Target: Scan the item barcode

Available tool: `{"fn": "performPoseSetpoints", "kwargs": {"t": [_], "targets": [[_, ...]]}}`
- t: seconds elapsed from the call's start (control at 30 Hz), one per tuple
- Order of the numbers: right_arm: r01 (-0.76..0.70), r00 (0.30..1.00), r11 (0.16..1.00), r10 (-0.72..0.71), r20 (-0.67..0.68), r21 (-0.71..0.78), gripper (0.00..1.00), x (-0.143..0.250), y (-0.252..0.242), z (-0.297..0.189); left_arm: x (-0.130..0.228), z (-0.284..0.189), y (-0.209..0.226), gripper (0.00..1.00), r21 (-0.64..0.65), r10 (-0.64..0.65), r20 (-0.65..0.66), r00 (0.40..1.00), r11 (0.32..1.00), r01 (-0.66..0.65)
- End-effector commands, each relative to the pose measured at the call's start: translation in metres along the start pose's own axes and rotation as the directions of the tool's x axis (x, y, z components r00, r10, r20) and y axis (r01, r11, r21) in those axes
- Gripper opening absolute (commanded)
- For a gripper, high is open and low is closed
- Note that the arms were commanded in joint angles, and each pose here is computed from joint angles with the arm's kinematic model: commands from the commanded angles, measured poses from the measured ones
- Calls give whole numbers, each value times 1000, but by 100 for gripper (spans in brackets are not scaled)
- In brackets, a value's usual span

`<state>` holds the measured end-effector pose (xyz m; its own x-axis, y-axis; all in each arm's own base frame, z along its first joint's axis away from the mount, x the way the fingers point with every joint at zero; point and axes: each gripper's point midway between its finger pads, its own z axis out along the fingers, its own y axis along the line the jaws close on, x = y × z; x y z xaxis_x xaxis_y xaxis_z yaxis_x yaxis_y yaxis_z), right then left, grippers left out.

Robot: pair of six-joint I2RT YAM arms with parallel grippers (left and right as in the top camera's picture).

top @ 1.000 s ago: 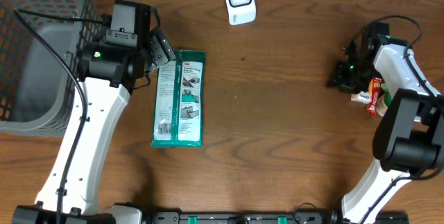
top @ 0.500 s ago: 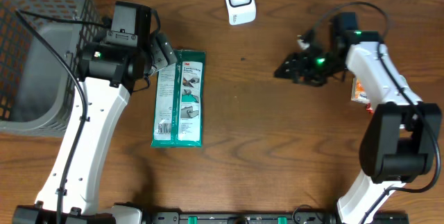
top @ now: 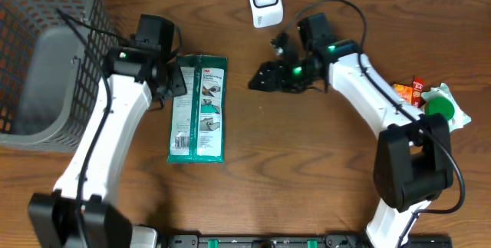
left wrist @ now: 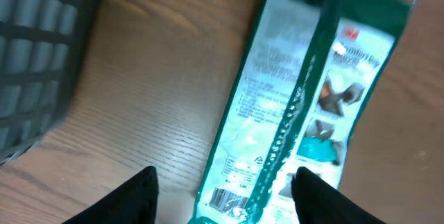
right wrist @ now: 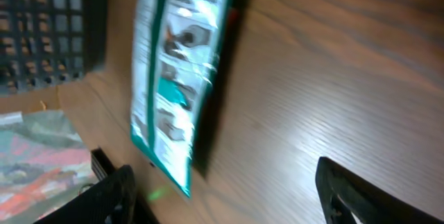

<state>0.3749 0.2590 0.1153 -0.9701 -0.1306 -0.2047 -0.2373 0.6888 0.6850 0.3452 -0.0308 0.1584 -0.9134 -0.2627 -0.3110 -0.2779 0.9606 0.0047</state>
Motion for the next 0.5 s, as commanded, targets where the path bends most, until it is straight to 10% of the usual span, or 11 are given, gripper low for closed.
{"fn": "performPoseSetpoints", "kwargs": {"t": [0.0,0.47], "targets": [[-47,999,998,46,-13,-30,78,2,15,14,6,18,-2,66,75,56,-83,995,996,-50],[1,998,993,-9,-66,-117,72,7,21,79,25,89,-10,68,241,119,-314,942,970,-42]]}}
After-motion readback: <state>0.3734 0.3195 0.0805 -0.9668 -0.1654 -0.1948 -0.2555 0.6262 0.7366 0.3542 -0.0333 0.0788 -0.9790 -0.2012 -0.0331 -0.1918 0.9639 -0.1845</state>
